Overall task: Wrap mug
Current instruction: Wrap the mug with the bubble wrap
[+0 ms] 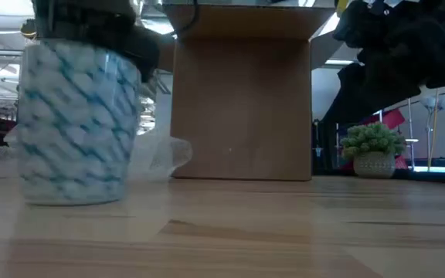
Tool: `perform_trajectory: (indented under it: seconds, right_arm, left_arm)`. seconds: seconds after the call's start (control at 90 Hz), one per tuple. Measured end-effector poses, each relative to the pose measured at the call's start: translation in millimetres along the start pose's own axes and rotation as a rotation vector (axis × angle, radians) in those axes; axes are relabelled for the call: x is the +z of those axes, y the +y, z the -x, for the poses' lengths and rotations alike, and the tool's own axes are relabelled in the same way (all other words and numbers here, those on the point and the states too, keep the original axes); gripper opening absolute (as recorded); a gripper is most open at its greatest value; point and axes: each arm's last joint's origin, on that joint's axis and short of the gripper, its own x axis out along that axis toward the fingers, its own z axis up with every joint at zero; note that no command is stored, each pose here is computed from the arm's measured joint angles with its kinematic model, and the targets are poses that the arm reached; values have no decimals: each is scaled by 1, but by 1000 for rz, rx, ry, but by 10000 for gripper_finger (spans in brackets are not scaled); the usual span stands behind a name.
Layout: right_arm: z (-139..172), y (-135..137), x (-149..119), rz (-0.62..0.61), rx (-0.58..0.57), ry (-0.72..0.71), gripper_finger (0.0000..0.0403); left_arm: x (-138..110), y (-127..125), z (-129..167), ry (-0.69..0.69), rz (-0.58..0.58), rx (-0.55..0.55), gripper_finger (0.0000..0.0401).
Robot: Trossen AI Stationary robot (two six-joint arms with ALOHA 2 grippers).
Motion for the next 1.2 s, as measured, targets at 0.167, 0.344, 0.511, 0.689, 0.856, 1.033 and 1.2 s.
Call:
perform_trajectory:
  seconds: [0.167, 0.344, 0.511, 0.689, 0.856, 1.033, 1.2]
  right_arm:
    - [0, 0, 0, 0, 0, 0, 236]
    - [0, 0, 0, 10, -1, 0, 236]
    - [4, -2, -2, 22, -14, 19, 236]
    - [18, -10, -8, -12, -21, 80, 236]
    - [32, -18, -14, -45, -45, 128, 236]
    - [39, -23, -17, -67, -79, 147, 236]
    - [38, -23, -17, -69, -82, 146, 236]
  left_arm:
    - [10, -15, -9, -41, -48, -37, 10]
    - [27, -35, -23, -69, -129, -30, 4]
    - [52, -57, -31, -118, -221, -48, 3]
    - [78, -67, -41, -171, -274, -37, 3]
    - [95, -64, -54, -170, -296, -18, 3]
    - [107, -58, -56, -179, -330, -12, 9]
    - [115, -55, -50, -203, -322, -23, 42]
